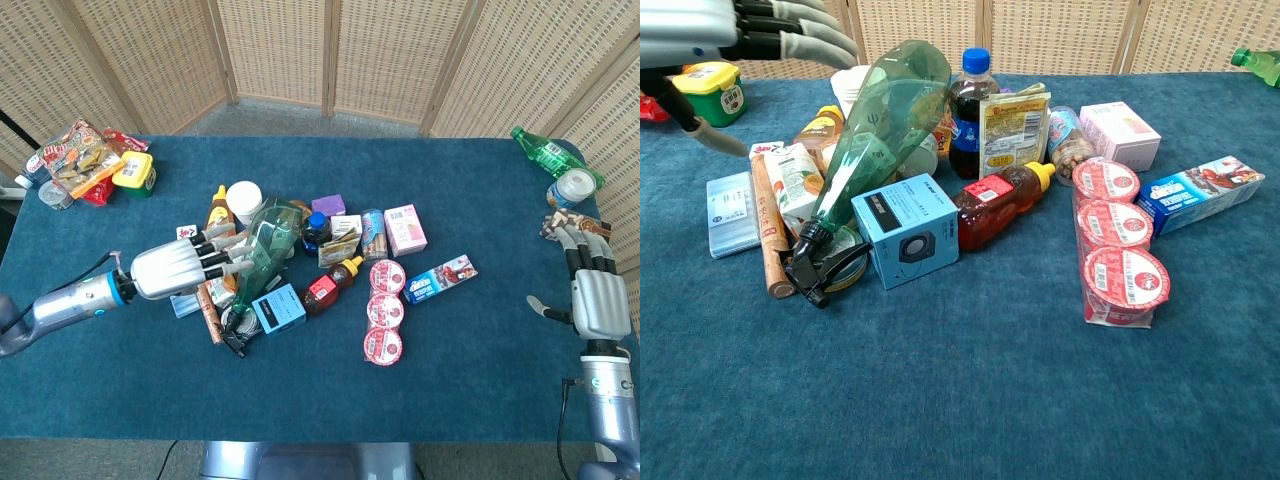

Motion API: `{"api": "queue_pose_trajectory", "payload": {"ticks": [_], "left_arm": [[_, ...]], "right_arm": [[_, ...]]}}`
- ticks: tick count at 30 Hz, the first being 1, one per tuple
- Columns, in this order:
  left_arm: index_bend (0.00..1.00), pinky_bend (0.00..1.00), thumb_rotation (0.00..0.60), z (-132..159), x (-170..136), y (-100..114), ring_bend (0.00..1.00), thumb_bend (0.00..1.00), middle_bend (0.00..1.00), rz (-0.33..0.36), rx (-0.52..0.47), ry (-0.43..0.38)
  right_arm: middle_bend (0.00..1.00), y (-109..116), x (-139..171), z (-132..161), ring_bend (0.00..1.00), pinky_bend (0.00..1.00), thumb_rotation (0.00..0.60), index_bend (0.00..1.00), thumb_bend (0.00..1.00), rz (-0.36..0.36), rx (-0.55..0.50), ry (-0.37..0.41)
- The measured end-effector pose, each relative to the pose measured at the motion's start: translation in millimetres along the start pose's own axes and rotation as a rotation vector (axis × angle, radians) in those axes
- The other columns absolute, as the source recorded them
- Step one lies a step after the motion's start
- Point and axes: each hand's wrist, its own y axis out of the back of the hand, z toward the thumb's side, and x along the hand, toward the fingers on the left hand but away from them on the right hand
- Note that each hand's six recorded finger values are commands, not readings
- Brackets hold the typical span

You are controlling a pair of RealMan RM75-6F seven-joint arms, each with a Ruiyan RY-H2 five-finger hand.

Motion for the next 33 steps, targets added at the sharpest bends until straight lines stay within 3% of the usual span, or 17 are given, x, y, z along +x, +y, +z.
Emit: {"api": "queue_pose_trajectory", "payload": {"ticks": [20,33], "left_arm": [[0.00,0.00,0.600,1.3,65.4,-3.9,0.00,0.06,0.00,-0.142,0.231,-0.258],[0.00,0.00,0.600,9.6,70.8,-16.5,0.00,0.07,0.00,-0.213,0.250,-0.324]], "right_arm": [[0.00,2.2,-1.3,-3.1,0.00,0.00,0.600,0.08,0.05,-0.005,-0.017,-0.012],[0.00,3.2,-1.5,-5.1,0.00,0.00,0.600,0.08,0.05,-0.006,-0.027,-0.017]]}}
